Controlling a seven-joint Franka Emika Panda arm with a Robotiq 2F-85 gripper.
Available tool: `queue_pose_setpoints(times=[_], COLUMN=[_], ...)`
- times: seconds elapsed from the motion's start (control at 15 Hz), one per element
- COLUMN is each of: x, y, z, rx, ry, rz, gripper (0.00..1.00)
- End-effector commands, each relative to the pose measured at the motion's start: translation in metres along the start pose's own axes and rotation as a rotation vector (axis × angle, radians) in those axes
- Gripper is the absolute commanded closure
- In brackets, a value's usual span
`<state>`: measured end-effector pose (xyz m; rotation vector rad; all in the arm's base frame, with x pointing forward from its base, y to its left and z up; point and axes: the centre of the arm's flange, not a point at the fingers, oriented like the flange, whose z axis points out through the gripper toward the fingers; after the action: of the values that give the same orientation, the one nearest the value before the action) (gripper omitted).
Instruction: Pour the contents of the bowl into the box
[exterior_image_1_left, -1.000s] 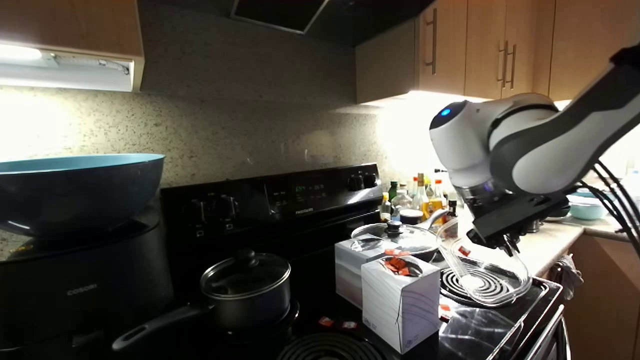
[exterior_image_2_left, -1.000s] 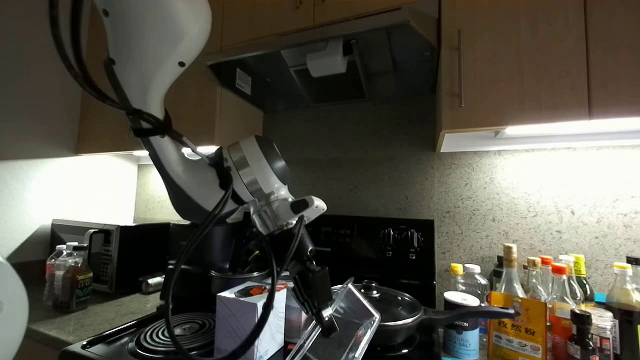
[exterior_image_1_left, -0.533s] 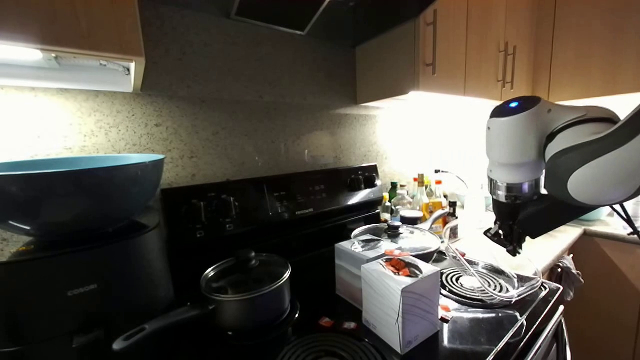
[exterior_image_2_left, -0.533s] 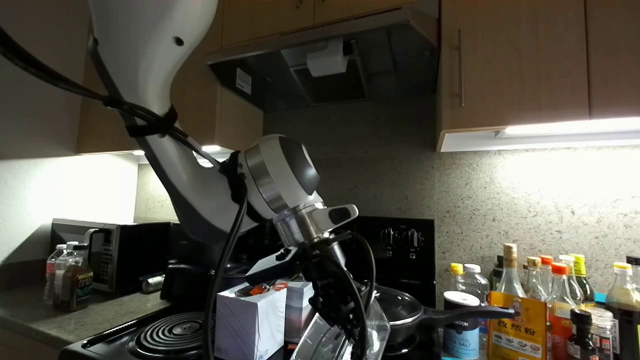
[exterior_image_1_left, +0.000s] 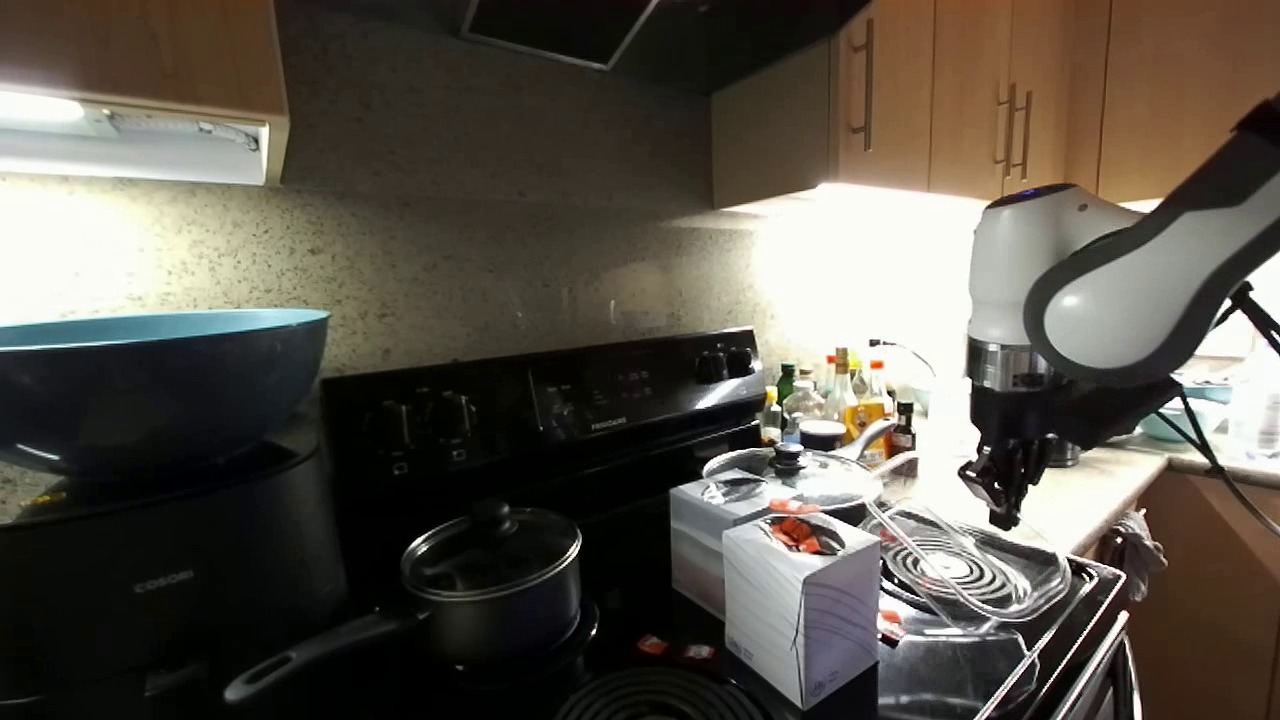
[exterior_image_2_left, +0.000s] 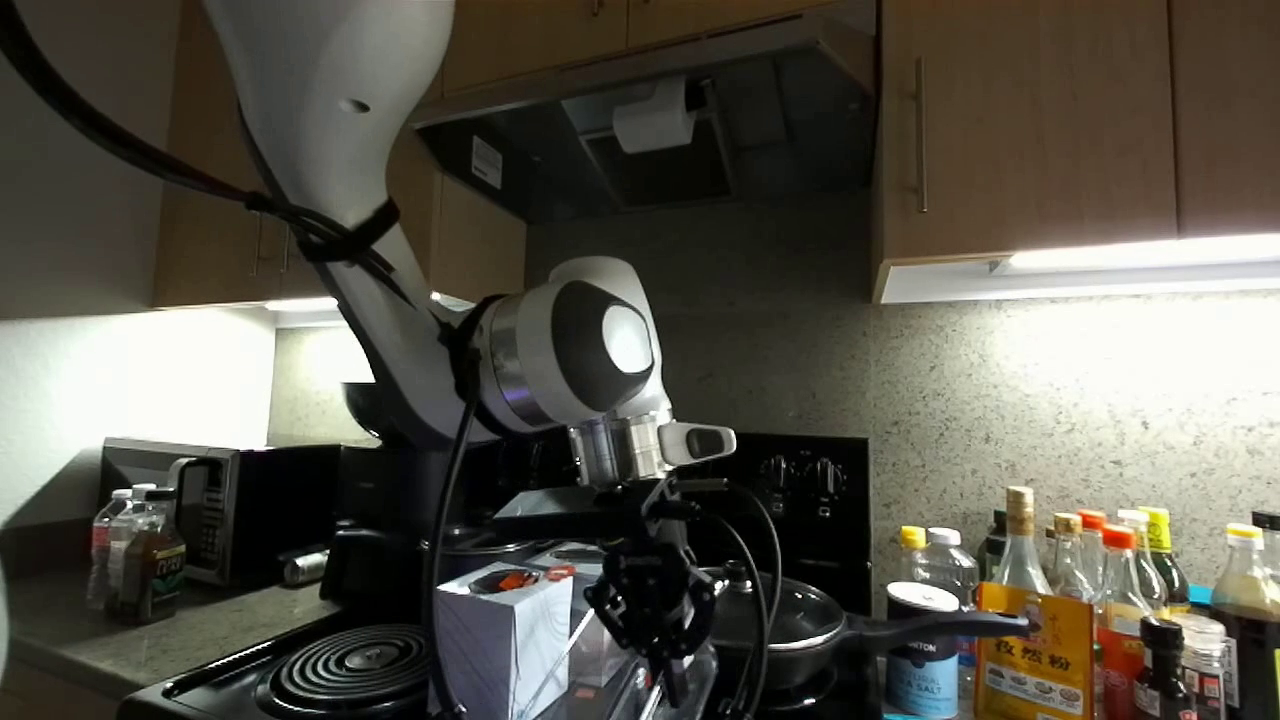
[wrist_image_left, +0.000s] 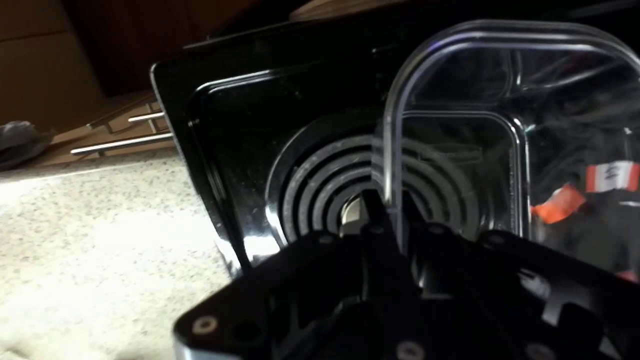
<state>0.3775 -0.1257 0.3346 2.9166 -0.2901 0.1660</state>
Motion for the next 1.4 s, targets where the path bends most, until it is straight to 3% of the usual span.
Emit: queue_pose_setpoints(times=[0.0, 0.2, 0.53, 0.8, 1.27, 1.33], x=[-0.007, -0.014, -0.016, 0.004, 0.049, 0.053], y=[-0.019, -0.02, 0.007, 0.028, 0.033, 0.033], z=[-0.001, 0.003, 0.004, 0.029, 0.042, 0.042], rx=[0.075, 0.077, 0.004, -0.003, -0.089, -0.099], ry=[-0.14, -0.245, -0.295, -0.276, -0.27, -0.276], rz=[-0.086, -0.044, 0.111, 0.128, 0.101, 0.093], gripper=[0.98, 0.98, 0.98, 0.98, 0.98, 0.67])
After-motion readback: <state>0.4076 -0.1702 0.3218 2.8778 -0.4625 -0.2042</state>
